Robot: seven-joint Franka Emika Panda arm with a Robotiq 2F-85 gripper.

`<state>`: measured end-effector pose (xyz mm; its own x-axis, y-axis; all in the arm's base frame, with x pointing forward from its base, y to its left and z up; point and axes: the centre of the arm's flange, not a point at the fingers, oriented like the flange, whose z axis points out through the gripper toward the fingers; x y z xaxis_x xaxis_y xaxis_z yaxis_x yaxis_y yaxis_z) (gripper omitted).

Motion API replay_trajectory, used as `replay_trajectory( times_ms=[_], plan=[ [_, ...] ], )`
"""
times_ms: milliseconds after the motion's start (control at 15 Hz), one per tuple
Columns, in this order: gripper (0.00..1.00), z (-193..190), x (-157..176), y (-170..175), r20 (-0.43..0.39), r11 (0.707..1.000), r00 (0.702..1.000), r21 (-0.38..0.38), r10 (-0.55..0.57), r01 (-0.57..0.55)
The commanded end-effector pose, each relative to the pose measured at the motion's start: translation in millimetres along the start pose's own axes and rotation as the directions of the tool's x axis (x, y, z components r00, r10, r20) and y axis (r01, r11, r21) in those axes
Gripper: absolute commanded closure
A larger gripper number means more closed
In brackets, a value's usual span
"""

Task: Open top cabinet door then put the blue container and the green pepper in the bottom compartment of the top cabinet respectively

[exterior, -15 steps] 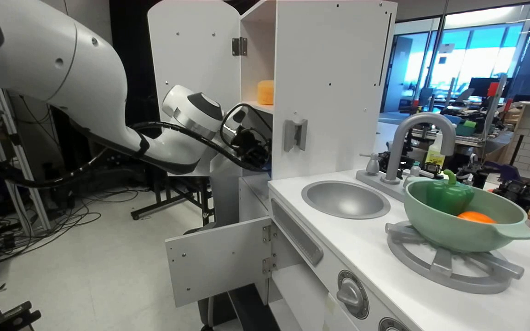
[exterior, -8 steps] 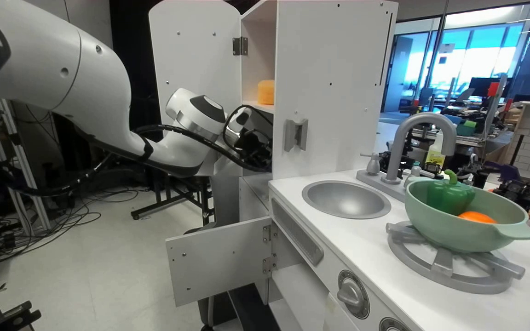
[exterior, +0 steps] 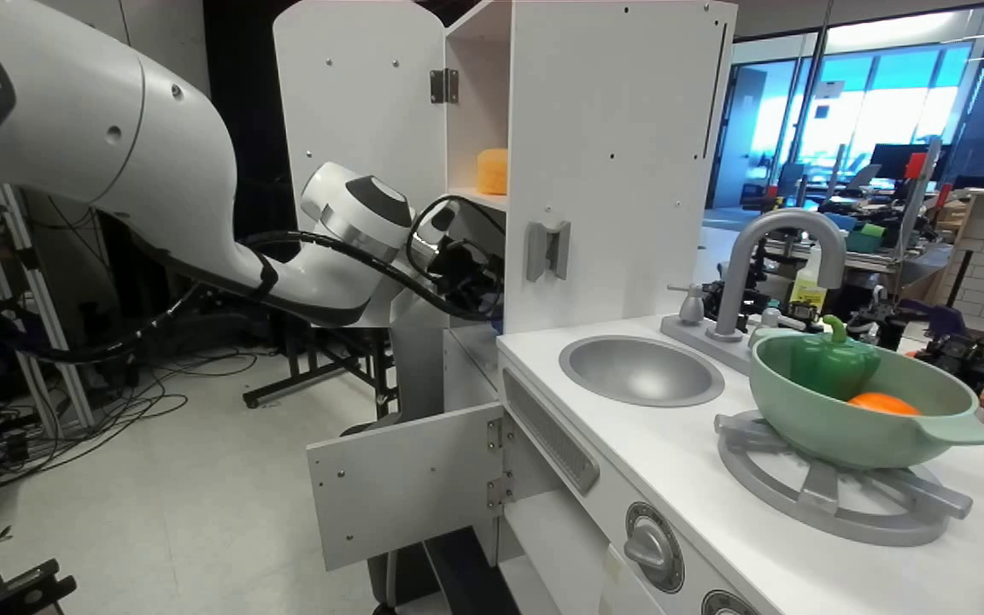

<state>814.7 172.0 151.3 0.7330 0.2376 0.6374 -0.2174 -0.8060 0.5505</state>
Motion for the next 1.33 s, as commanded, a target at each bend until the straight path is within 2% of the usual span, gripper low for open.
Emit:
replay_trajectory(
  times_ms=[0,267,533,733,933,1133,1267],
  plan=[
    [0.0,-3,24,-27,0.014,0.998,1.0,0.055,0.004,-0.004],
    [0.0,-22,25,-43,0.004,0.992,1.0,0.122,0.027,-0.028],
    [0.0,-70,20,-45,-0.009,0.977,1.0,0.211,0.028,-0.025],
    [0.0,-87,9,-23,0.047,0.972,0.997,0.232,-0.059,0.046],
    [0.0,-105,10,14,0.116,0.951,0.983,0.291,-0.143,0.104],
    [0.0,-112,22,39,0.249,0.954,0.946,0.265,-0.207,0.139],
    [0.0,-122,24,57,0.321,0.949,0.909,0.253,-0.267,0.189]
  ],
)
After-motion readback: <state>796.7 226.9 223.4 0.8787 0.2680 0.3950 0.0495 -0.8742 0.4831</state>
